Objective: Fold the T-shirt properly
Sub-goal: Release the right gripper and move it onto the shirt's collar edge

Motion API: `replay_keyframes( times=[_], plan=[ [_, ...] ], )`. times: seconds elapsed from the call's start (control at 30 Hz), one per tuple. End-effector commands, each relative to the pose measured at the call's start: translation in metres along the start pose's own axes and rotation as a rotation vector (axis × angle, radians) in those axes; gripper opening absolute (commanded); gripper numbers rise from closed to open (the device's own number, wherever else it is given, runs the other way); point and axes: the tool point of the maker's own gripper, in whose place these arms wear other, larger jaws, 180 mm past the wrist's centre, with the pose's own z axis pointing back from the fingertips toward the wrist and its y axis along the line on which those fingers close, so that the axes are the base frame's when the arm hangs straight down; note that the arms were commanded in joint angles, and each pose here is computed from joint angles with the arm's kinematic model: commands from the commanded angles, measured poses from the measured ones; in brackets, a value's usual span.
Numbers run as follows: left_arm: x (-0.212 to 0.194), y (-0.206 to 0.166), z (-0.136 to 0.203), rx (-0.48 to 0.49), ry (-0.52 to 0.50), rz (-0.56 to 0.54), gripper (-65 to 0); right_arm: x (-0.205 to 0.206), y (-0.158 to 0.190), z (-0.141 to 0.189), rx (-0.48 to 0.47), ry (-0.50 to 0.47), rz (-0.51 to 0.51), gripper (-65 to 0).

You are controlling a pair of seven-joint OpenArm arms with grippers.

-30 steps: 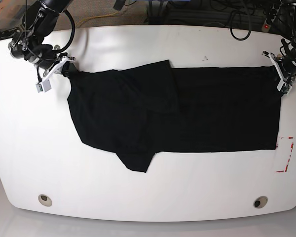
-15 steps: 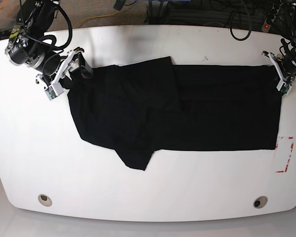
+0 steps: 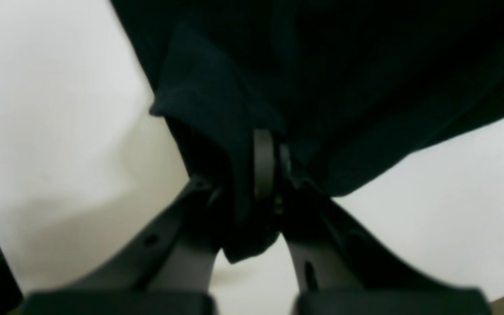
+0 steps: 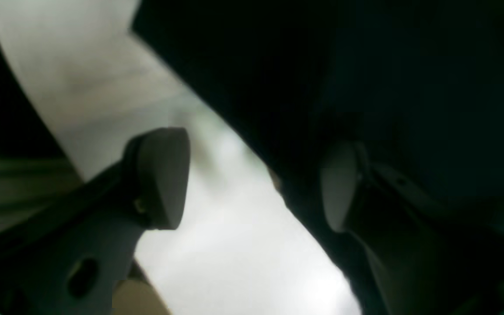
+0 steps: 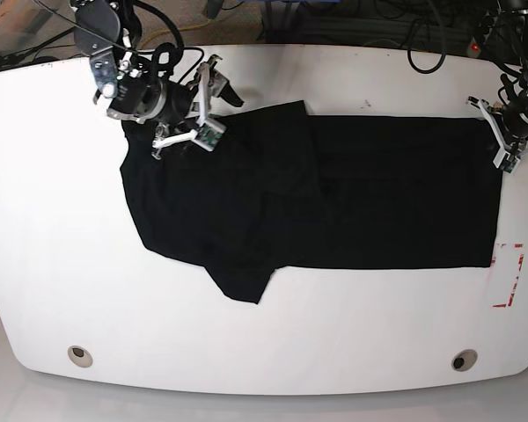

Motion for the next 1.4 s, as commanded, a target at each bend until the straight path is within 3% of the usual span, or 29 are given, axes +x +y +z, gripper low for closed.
replay_keyframes(
  times=[0.0,0.37,0.8,0.87,1.13,1.37],
  plan=[
    [0.013,0.01,0.006,0.021,-0.041,-0.018,-64.7,0.015,0.009,-0.006,-0.004,-0.027,0.055,-21.2],
    [0.01,-0.002,0.001,0.002,-0.045,0.012,-64.7,0.046,0.02,-0.04,-0.071,0.016,0.216,-21.4],
    [0.009,-0.003,0.001,0.002,-0.045,0.014,-64.7,0.037,0.037,-0.073,0.004,0.09,0.271,-21.9],
    [0.009,-0.003,0.001,0.002,-0.045,0.014,-64.7,0.039,0.039,-0.075,0.011,0.081,0.275,-25.5],
    [0.01,-0.002,0.001,0.003,-0.046,0.014,-64.7,0.046,0.037,-0.075,0.007,0.055,0.281,-53.4],
    [0.01,-0.002,0.001,0.003,-0.046,0.014,-64.7,0.055,0.037,-0.068,-0.008,0.028,0.292,-65.0]
  ],
)
